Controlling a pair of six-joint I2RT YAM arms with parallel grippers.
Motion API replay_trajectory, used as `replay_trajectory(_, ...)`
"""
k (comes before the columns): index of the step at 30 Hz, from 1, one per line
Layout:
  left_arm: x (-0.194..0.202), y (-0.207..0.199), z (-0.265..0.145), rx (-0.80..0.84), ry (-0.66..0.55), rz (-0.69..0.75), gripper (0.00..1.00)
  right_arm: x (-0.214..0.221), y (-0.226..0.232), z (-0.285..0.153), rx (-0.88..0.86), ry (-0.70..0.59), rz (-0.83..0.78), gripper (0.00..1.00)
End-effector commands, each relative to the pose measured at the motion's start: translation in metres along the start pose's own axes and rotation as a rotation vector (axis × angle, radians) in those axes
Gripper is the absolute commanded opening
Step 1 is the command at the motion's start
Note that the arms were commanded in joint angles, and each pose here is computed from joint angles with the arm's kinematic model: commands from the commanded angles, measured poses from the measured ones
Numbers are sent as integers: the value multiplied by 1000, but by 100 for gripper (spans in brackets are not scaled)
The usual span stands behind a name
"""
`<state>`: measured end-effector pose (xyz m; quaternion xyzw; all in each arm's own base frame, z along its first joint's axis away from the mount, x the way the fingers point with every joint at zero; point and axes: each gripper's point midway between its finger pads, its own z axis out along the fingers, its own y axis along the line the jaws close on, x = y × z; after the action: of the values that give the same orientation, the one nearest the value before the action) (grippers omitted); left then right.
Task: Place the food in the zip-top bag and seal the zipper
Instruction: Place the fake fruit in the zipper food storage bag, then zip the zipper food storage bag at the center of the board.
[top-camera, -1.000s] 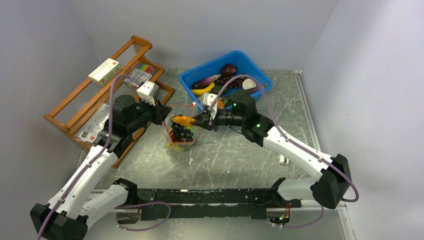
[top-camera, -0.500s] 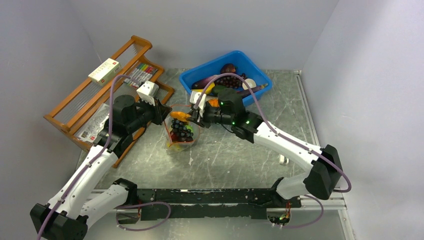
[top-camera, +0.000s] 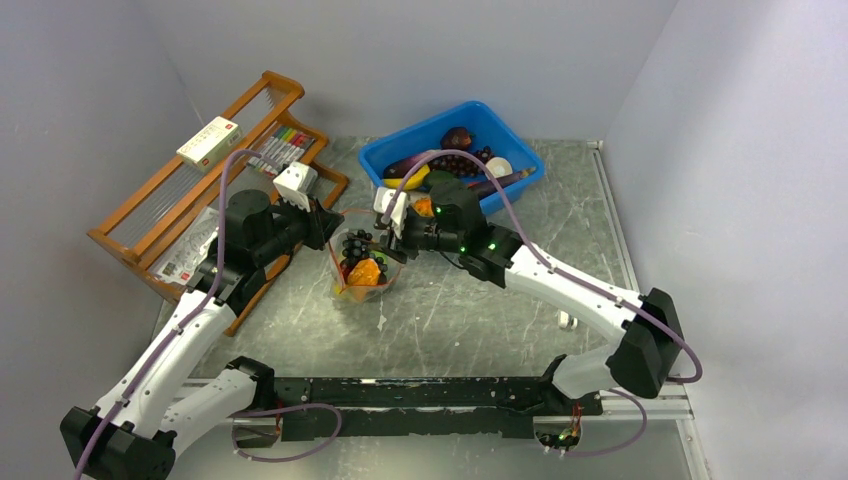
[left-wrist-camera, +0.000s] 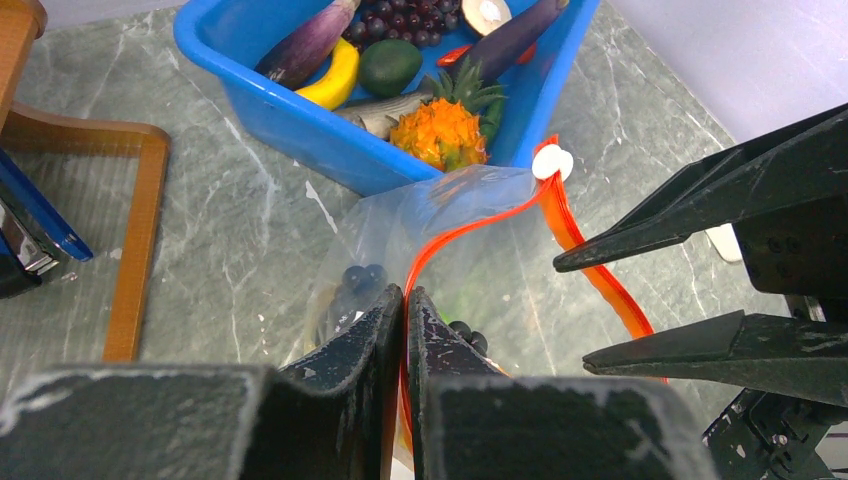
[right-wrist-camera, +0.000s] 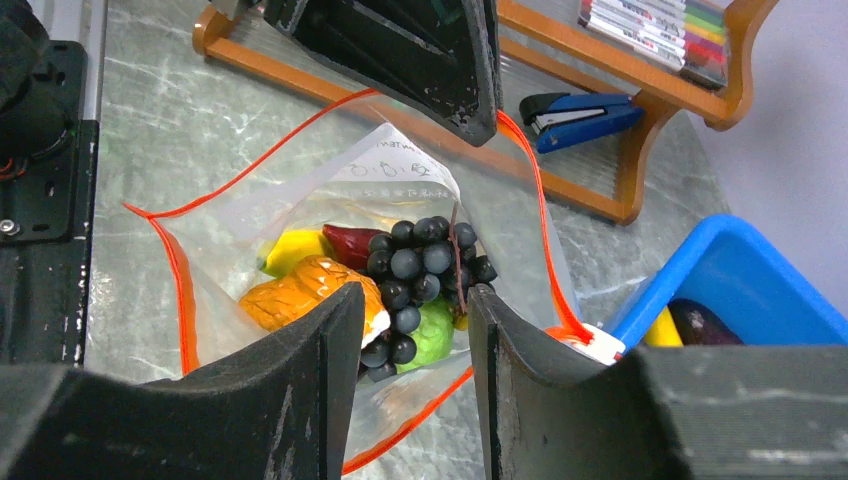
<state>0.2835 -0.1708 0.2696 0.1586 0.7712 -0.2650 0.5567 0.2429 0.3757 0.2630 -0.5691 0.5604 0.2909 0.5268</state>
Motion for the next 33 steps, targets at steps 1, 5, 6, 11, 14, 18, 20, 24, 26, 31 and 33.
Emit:
replay_trajectory(1, -10, -1, -2, 10, -29, 17, 7, -27, -3, -9, 7, -69, -54, 43)
replay_trajectory(5, -10, -2, -1, 18, -32, 19, 7, -36, -11, -12, 29, -88, -79, 43)
replay_trajectory(6, -10, -2, -1, 18, -32, 19, 7, -37, -17, -14, 53, -93, -86, 43)
replay_trajectory(11, -10, -2, -1, 19, -31, 20, 7, -24, -52, -24, 84, -73, -71, 45)
replay_trajectory(14, -9, -2, -1, 19, -31, 20, 7, -17, -57, -29, -6, -56, -56, 47)
replay_trajectory(18, -9, -2, -1, 16, -31, 23, 7, -8, -58, -32, -48, -33, -121, 53)
replay_trajectory(20, -10, -2, -2, 18, -34, 25, 7, 2, -60, -33, -50, -10, -175, 56)
replay_trajectory(24, -11, -1, -3, 11, -37, 28, 7, 25, -63, -32, -86, 26, -274, 59)
replay_trajectory(26, -11, -1, -3, 13, -42, 30, 7, 31, -66, -29, -116, 31, -324, 58)
replay_trajectory(31, -10, -3, -2, 22, -35, 30, 7, 34, -82, -18, -147, 16, -306, 59)
replay_trajectory(33, -10, -3, -2, 22, -35, 29, 7, 37, -85, -14, -165, 6, -304, 60)
